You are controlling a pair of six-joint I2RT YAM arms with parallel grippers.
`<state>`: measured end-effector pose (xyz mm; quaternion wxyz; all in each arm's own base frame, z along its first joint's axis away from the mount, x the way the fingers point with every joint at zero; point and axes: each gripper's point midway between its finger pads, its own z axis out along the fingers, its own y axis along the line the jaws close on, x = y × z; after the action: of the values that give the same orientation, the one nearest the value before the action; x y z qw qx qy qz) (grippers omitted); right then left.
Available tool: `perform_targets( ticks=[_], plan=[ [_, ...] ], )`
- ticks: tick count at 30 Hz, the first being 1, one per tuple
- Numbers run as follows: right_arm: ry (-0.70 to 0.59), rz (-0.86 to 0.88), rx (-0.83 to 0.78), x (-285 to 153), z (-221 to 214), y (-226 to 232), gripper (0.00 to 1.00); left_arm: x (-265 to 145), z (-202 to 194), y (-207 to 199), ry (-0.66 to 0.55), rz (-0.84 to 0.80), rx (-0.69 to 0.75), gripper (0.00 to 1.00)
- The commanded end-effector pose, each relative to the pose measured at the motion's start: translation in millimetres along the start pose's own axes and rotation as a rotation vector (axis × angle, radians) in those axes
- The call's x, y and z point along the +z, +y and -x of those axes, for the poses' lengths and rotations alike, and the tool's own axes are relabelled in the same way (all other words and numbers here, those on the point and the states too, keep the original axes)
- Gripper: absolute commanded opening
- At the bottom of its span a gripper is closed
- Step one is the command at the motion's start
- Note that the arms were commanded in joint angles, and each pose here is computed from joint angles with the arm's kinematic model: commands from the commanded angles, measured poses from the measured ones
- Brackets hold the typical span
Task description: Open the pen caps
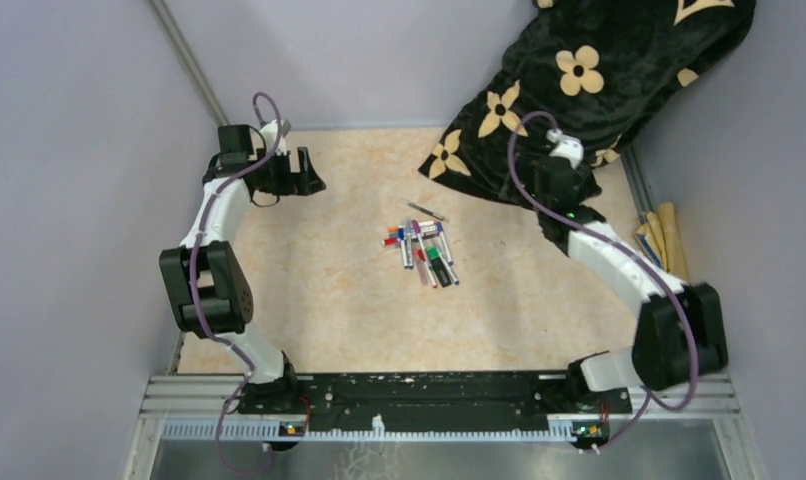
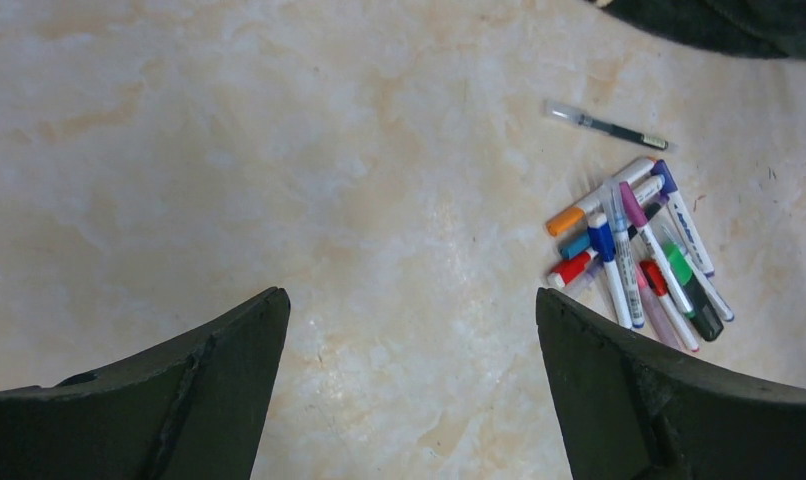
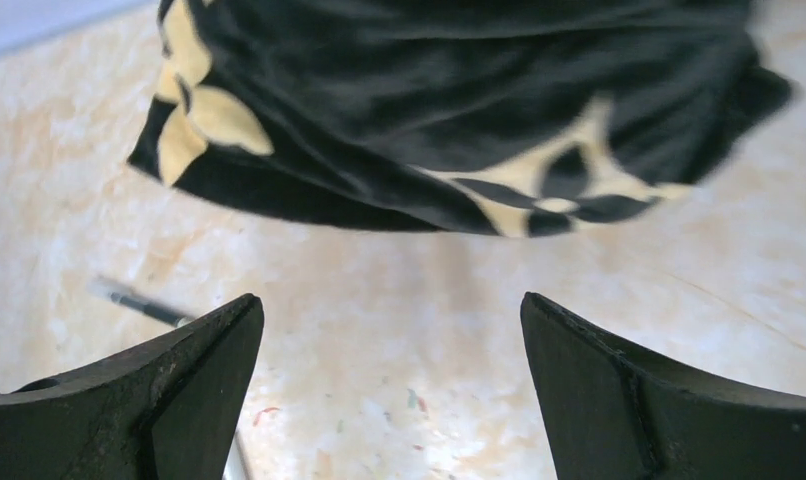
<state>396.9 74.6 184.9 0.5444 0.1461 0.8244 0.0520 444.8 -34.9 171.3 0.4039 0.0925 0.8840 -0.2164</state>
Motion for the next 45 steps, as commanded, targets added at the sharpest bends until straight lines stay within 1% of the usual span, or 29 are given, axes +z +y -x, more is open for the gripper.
perform_targets(
  ticks=[1,4,6,11,12,13,14,18,24,28,37,39,42,45],
  plan=[
    [0.146,0.096,-0.164,21.9,-17.7,58.1,0.98,-6.3,-8.5,-9.7,0.070,-0.043,-0.064,0.99],
    [0.168,0.212,-0.215,39.4,-24.3,102.5,0.98,-5.5,-12.0,-2.7,0.083,-0.005,-0.070,0.99],
    [0.206,0.277,-0.242,51.9,-33.1,127.3,0.94,-5.9,-16.4,0.3,0.094,0.014,-0.066,0.99],
    [0.280,0.428,-0.320,80.5,-62.4,180.7,0.76,-9.2,-24.3,2.1,0.106,0.028,-0.043,0.99],
    [0.291,0.439,-0.342,85.8,-68.5,187.6,0.72,-10.2,-25.3,1.5,0.108,0.026,-0.040,0.99],
    [0.316,0.478,-0.366,87.1,-78.0,197.6,0.66,-10.4,-26.8,0.5,0.113,0.021,-0.039,0.99],
    [0.337,0.503,-0.391,89.6,-87.7,204.5,0.62,-10.7,-27.4,-1.0,0.115,0.015,-0.038,0.99],
    [0.398,0.571,-0.460,97.2,-118.6,222.8,0.55,-11.3,-29.5,-8.3,0.121,-0.024,-0.036,0.99],
    [0.459,0.611,-0.521,104.4,-145.9,227.7,0.52,-17.4,-27.9,-18.0,0.122,-0.059,-0.020,0.99],
    [0.478,0.607,-0.549,107.3,-159.4,224.7,0.49,-22.2,-24.4,-24.4,0.114,-0.074,-0.011,0.99],
    [0.490,0.549,-0.591,114.1,-176.4,209.8,0.32,-32.3,-15.4,-37.6,0.088,-0.102,0.018,0.99],
    [0.491,0.535,-0.604,114.8,-179.8,205.7,0.30,-34.1,-13.2,-39.8,0.083,-0.106,0.026,0.99],
    [0.490,0.514,-0.629,112.3,-186.1,198.9,0.23,-35.4,-11.2,-43.8,0.085,-0.117,0.037,0.99],
    [0.484,0.490,-0.643,108.8,-190.5,190.0,0.13,-35.6,-10.3,-47.6,0.087,-0.127,0.051,0.99]
  ],
)
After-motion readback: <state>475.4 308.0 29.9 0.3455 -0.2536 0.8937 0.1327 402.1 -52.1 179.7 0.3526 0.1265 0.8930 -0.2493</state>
